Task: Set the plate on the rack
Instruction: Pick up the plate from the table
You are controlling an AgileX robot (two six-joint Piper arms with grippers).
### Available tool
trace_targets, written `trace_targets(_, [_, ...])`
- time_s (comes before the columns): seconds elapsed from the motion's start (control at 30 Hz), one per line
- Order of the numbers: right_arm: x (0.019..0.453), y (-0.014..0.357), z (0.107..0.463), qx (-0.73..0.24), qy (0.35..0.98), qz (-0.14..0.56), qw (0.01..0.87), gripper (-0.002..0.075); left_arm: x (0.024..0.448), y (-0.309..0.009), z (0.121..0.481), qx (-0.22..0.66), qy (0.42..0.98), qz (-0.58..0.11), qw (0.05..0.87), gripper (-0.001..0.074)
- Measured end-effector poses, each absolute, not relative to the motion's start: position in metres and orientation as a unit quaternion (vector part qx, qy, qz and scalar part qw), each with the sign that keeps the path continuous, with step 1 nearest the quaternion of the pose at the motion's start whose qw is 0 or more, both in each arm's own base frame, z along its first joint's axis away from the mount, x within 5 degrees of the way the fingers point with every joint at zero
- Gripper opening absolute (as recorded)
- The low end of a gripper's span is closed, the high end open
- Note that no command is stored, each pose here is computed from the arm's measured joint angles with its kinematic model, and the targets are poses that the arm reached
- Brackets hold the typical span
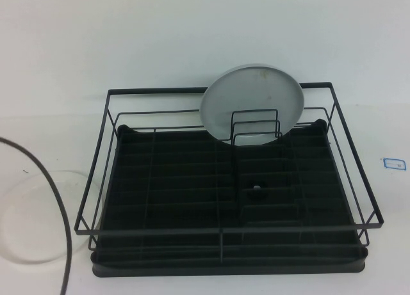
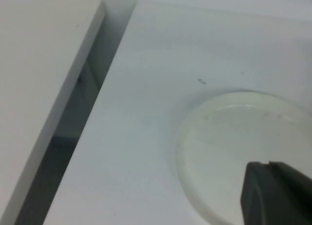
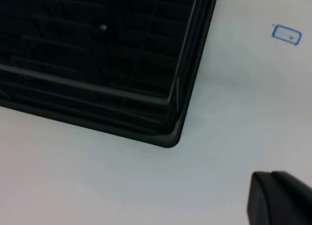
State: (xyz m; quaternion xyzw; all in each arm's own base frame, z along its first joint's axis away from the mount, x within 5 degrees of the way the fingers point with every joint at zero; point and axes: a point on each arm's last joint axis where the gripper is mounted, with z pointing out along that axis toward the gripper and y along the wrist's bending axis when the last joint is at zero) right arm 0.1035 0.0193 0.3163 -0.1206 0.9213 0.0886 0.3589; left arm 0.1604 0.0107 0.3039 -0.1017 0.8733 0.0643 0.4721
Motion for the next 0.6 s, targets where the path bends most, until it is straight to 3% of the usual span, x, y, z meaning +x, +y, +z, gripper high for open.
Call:
trace_targets(0.27, [0.1, 0.027, 0.317, -0.132, 0.921, 0.126, 0.343, 0.0018, 0.212, 0.047, 0.299, -0.158, 0.898, 0.095, 0.4, 0.0])
trace_targets(0.43, [0.098, 0.031, 0.315, -0.15, 0.919, 0.143, 0.337, 0.0018, 0.248, 0.048, 0.289, -0.094, 0.933, 0.02, 0.347, 0.0])
trace_targets(0.6, [0.094, 0.032, 0.313, -0.159, 0.923, 0.15, 0.317, 0.0018, 0.274, 0.054, 0.268, -0.053, 0.951, 0.035, 0.302, 0.0033])
